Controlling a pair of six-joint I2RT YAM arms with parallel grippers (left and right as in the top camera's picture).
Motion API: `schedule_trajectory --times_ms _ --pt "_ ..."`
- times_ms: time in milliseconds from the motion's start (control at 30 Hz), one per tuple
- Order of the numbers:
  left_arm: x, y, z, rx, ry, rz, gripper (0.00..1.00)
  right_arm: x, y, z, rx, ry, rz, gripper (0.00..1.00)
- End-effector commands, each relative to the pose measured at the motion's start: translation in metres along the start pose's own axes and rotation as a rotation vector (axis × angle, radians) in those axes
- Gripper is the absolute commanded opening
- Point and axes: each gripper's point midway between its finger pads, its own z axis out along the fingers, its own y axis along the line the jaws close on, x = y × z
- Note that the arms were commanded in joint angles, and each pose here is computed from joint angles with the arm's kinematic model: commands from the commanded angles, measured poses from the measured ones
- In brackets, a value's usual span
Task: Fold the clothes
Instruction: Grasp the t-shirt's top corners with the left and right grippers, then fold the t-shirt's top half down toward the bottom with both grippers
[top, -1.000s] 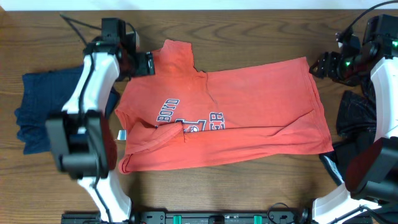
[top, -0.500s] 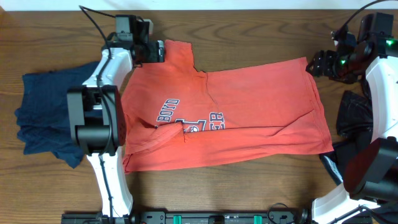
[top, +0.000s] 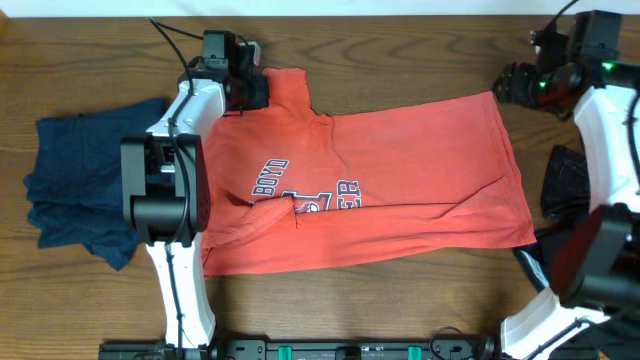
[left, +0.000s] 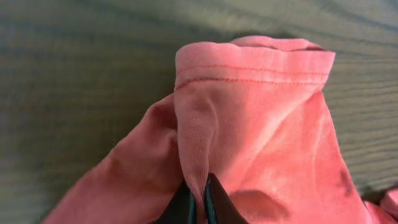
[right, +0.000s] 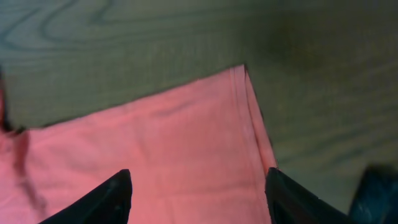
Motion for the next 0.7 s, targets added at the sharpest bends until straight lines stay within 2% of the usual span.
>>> schedule_trajectory --times_ms 0,100,300,533,600,667 --pt "-0.022 -0.014 -0.034 0.018 -0.051 -0.066 0.06 0.010 -0.001 0.039 0.027 0.048 -0.015 0.70" --pt "-0.015 -0.015 -0.041 0.014 -0.017 -0.108 0.06 0.008 -0.007 0.079 0.039 0.037 -0.029 0.75" --pt "0.007 -0.013 -0.042 -0.002 0.069 -0.151 0.06 0.006 -0.013 0.143 0.039 -0.008 -0.048 0.79" --pt "0.015 -0.015 -0.042 -0.006 0.099 -0.155 0.06 0.006 -0.026 0.178 0.125 -0.055 -0.019 0.80" --pt "0.015 -0.015 -0.041 -0.005 0.101 -0.154 0.06 0.012 -0.026 0.185 0.128 -0.039 -0.020 0.78" --pt "0.015 -0.016 -0.041 -0.005 0.101 -0.154 0.06 0.022 -0.026 0.192 0.131 -0.009 -0.021 0.67"
